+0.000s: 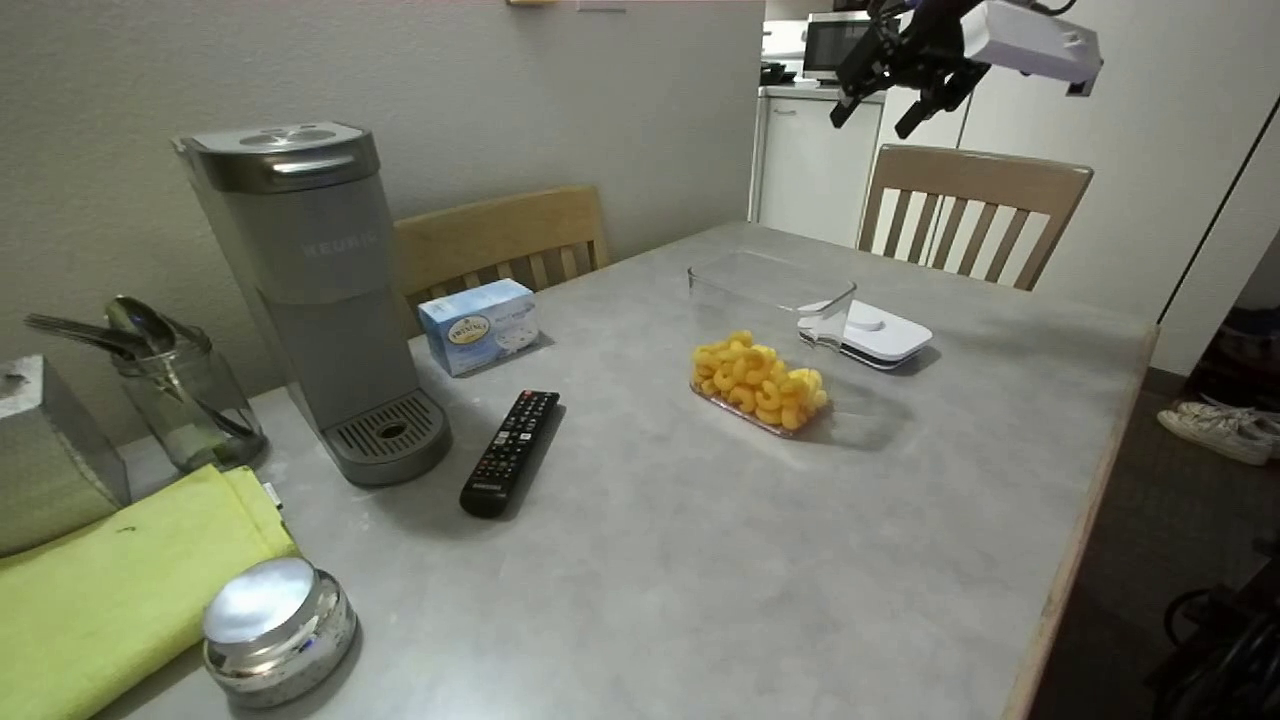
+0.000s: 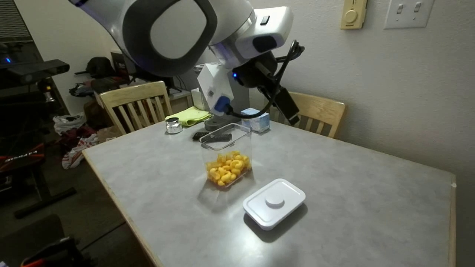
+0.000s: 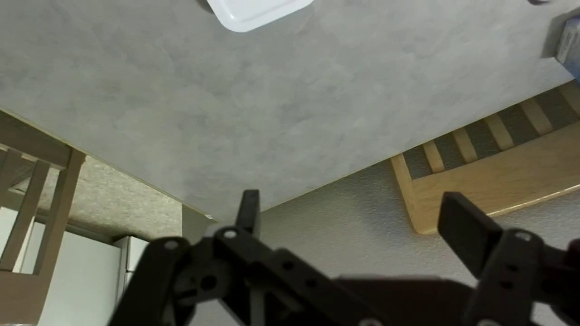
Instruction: Place the white lid on top of the clear food container
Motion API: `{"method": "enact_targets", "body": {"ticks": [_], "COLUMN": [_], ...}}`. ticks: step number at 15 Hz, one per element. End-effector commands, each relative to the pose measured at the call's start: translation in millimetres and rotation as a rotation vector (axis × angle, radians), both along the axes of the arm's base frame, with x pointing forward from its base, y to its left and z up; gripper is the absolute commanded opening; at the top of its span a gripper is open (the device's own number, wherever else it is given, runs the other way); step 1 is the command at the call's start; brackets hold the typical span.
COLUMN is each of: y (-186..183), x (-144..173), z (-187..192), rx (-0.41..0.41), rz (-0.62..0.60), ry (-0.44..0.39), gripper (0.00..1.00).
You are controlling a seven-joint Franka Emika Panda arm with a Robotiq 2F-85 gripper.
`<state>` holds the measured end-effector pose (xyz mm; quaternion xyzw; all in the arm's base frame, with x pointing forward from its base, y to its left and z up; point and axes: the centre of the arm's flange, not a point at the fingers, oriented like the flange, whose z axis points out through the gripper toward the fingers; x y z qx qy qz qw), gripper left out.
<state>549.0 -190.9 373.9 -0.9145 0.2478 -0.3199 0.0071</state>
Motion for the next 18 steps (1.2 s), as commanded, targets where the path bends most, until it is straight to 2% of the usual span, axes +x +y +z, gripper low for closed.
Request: {"method": "enact_targets", "body": {"ticks": [1, 4, 7, 11, 18], "y": [-1, -7, -10, -10, -28], "x": [4, 10, 19, 40, 73], "z": [-14, -23, -35, -57, -96], "rx": [-0.034, -0.048, -0.004, 0.077, 0.123], "rz": [-0.023, -0.018, -0.019, -0.023, -0.059], "ry": [0.086, 0.174, 0.275, 0.332, 0.396], "gripper": [1.0, 1.0, 1.0, 1.0, 1.0]}}
